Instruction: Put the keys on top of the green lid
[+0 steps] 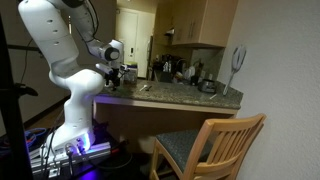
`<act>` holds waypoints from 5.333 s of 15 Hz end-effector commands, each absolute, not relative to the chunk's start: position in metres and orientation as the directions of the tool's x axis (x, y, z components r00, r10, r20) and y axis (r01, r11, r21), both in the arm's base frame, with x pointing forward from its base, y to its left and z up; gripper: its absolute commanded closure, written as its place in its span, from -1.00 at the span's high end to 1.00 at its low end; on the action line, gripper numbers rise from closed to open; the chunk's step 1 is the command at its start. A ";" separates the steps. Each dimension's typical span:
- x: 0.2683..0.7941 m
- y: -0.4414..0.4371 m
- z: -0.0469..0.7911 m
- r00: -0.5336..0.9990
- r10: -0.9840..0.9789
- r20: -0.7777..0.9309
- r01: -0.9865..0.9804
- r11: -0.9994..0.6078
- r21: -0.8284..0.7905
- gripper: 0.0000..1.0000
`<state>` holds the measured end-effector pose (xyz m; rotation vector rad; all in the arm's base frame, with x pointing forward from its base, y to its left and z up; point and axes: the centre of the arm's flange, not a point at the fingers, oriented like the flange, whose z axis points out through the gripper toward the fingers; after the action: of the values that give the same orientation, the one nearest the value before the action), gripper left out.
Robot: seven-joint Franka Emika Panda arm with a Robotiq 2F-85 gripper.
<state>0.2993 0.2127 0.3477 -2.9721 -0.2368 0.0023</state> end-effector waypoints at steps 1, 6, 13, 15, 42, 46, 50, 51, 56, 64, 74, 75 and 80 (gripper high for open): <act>0.300 0.212 0.347 0.987 0.157 0.027 0.159 -0.976 -0.149 1.00; 0.302 0.214 0.338 0.987 0.144 0.072 0.149 -0.985 -0.083 1.00; 0.306 0.216 0.349 0.989 0.128 0.075 0.133 -0.989 -0.058 1.00; 0.305 0.220 0.349 0.986 0.144 0.082 0.150 -0.986 -0.071 1.00; 0.313 0.225 0.349 0.972 0.167 0.163 0.185 -0.978 -0.101 -0.95; 0.295 0.170 0.438 0.974 0.173 0.144 0.190 -0.975 -0.113 -0.95; 0.290 0.142 0.481 0.968 0.152 0.201 0.184 -0.971 -0.150 -0.95; 0.292 0.140 0.486 0.967 0.147 0.206 0.184 -0.968 -0.172 -0.95; 0.287 0.142 0.489 0.961 0.141 0.236 0.186 -0.965 -0.183 -0.95; 0.361 0.169 0.459 0.935 0.058 0.350 0.117 -0.982 -0.151 -0.95; 0.364 0.181 0.417 0.971 0.064 0.230 0.095 -0.987 -0.127 -0.95; 0.363 0.181 0.413 0.973 0.066 0.221 0.096 -0.987 -0.128 -0.95; 0.359 0.184 0.388 0.981 0.070 0.179 0.091 -0.989 -0.113 -0.95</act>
<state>0.3596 0.1813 0.4050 -2.9826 -0.1275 -0.3047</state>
